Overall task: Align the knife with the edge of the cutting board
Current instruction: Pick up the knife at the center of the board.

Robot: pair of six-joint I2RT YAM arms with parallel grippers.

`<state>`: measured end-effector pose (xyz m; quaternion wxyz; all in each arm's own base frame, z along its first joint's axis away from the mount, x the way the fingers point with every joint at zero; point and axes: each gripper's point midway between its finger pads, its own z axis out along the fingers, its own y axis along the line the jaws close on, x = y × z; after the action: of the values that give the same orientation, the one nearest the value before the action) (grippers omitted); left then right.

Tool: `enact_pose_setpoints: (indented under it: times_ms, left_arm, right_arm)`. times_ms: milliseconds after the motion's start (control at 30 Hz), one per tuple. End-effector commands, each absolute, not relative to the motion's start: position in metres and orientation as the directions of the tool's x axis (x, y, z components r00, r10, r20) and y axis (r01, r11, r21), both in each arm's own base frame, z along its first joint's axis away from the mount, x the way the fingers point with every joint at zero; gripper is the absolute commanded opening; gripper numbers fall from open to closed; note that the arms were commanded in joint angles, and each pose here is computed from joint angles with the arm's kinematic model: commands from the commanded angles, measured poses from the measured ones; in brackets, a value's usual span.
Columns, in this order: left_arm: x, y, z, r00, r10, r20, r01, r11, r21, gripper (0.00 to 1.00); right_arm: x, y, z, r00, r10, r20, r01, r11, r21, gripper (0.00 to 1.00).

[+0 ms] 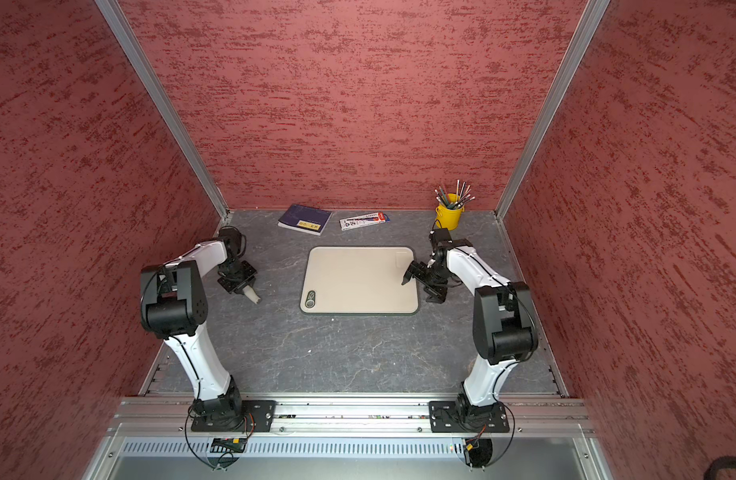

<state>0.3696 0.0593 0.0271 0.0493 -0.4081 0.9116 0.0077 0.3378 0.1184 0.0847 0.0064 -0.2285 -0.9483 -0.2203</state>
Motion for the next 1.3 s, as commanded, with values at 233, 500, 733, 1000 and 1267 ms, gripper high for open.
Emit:
enact_pose_setpoints:
  times_ms: [233, 500, 733, 1000, 1267]
  left_arm:
    - [0.363, -0.042, 0.116, -0.828, -0.501, -0.251, -0.473, 0.865, -0.166, 0.0]
    - [0.328, -0.123, 0.126, -0.912, -0.324, -0.25, -0.282, 0.94, -0.19, 0.0]
    - [0.298, -0.197, 0.126, -0.96, -0.15, -0.238, -0.097, 0.971, -0.219, 0.0]
    - [0.279, -0.268, 0.127, -0.975, -0.059, -0.212, -0.008, 0.972, -0.234, 0.0]
    - [0.271, -0.348, 0.105, -0.987, -0.053, -0.151, -0.013, 0.968, -0.249, 0.0]
  right_arm:
    - [0.331, 0.108, 0.089, -0.89, 0.454, 0.04, 0.432, 0.813, 0.391, 0.98]
    - [0.313, 0.087, 0.086, -0.874, 0.486, -0.011, 0.459, 0.833, 0.308, 0.98]
    - [0.283, 0.035, 0.087, -0.824, 0.563, -0.065, 0.547, 0.821, 0.163, 0.98]
    - [0.247, 0.018, 0.087, -0.815, 0.576, -0.064, 0.562, 0.813, 0.151, 0.98]
    - [0.189, 0.005, 0.076, -0.735, 0.678, -0.02, 0.677, 0.735, 0.041, 0.98]
